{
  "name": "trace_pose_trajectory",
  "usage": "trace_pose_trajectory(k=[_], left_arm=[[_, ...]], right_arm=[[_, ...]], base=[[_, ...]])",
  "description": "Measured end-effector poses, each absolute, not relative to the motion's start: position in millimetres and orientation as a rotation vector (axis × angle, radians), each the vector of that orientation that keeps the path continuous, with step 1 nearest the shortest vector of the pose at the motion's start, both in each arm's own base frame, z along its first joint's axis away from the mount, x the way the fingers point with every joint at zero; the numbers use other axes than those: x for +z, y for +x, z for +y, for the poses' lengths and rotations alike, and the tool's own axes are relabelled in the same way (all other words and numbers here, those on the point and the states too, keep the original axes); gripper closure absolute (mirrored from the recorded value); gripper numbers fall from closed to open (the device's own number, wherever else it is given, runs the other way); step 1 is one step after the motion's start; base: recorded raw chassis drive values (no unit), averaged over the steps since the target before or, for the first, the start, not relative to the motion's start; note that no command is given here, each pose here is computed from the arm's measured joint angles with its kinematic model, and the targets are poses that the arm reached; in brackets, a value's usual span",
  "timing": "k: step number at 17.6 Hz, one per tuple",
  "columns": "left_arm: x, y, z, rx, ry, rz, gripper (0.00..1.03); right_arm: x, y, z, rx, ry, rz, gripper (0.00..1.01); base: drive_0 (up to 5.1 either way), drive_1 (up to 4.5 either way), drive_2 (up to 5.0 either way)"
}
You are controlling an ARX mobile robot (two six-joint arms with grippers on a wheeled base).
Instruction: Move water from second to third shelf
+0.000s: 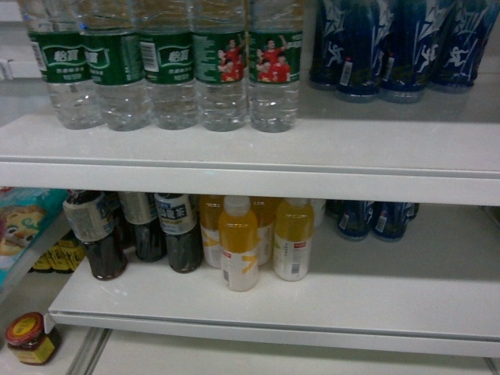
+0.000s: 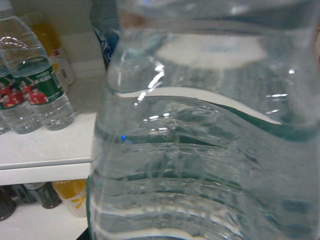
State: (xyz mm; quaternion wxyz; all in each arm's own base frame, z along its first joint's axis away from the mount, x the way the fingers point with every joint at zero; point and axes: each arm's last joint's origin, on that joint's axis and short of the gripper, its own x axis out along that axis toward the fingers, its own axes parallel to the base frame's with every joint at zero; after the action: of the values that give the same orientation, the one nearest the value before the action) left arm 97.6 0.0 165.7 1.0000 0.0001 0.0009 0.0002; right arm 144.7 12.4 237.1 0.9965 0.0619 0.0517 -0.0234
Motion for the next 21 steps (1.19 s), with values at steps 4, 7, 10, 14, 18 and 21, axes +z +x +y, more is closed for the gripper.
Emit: trace_pose_trajectory(k=[4,7,10,14,18,21], left_arm=[[165.7,97.6,0.0,0.001,0.0,0.002,0.05],[165.5,97.6,0.0,0.001,0.0,0.004,0.05],[165.6,97.6,0.0,0.001,0.0,0.002,0.05],[165.7,97.6,0.0,0.001,0.0,0.001,0.05],[165.6,97.6,0.0,0.0,0.0,0.003,0.05],[165.4,97.6,0.2,0.006,0.0,0.004,0.05]], right_arm=[[236.9,144.8,12.4,-0.047,0.124,0.106,0.58],[237.0,144.7,12.4,-0.047,0.124,0.104,0.58],[237.0,144.8,12.4,-0.047,0.123,0.104,0.58],[236.9,144.9,12.4,-0.047,0.123,0.105,0.58],[236.6,144.9,12.4,-0.047,0.123,0.108,0.58],[237.3,144.8,13.5,-0.019,0.128,0.103,0.58]], base=[[-5.0,2.47,2.5],[-5.0,2.47,2.5],[-5.0,2.47,2.5],[-5.0,2.47,2.5],[-5.0,2.47,2.5],[-1.7,0.82,0.8]])
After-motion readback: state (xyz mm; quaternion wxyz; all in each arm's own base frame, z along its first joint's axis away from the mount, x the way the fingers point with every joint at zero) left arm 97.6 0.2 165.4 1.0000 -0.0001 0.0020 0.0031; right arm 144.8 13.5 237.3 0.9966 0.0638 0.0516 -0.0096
